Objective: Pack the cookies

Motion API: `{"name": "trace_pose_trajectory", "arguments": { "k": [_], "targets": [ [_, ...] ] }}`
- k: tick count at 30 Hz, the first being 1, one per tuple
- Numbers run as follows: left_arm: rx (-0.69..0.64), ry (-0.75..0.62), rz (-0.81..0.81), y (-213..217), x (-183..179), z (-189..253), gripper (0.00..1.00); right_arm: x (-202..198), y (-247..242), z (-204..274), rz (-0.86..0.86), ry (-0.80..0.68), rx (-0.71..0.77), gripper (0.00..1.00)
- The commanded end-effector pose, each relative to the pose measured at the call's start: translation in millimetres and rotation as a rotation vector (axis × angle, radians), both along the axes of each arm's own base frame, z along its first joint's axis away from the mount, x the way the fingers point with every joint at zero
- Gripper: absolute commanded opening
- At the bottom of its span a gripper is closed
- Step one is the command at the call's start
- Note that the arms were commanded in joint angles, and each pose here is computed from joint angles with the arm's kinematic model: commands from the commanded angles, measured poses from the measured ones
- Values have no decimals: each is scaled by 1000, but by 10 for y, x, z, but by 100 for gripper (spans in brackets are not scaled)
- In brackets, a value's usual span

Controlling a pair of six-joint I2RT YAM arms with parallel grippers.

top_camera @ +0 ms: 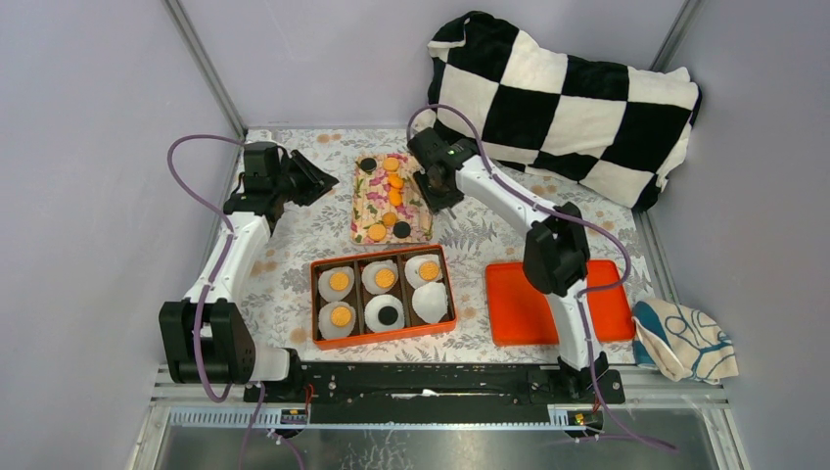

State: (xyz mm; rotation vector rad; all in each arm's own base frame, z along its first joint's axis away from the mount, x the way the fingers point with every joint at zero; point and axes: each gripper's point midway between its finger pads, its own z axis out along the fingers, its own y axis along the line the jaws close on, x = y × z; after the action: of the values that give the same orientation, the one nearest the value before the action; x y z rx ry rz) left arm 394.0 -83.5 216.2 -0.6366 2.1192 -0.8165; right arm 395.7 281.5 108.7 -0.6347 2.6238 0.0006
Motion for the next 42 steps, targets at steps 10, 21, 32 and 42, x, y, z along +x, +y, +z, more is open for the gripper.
{"name": "trace_pose_trajectory", "arguments": {
  "k": [10, 21, 32, 42],
  "targets": [
    [1, -28, -11, -24, 10, 44, 34, -912, -234, 1301, 85, -189, 220, 0],
    [-7, -34, -21, -58, -3, 71, 34, -2253, -305, 1241, 166, -14, 325, 0],
    [-4, -37, -46, -182, -59, 75, 34, -2947, -488, 821, 120, 131, 266, 0],
    [0, -43, -63, -222, -71, 77, 34, -2915, -584, 729, 91, 97, 186, 19]
  ]
}}
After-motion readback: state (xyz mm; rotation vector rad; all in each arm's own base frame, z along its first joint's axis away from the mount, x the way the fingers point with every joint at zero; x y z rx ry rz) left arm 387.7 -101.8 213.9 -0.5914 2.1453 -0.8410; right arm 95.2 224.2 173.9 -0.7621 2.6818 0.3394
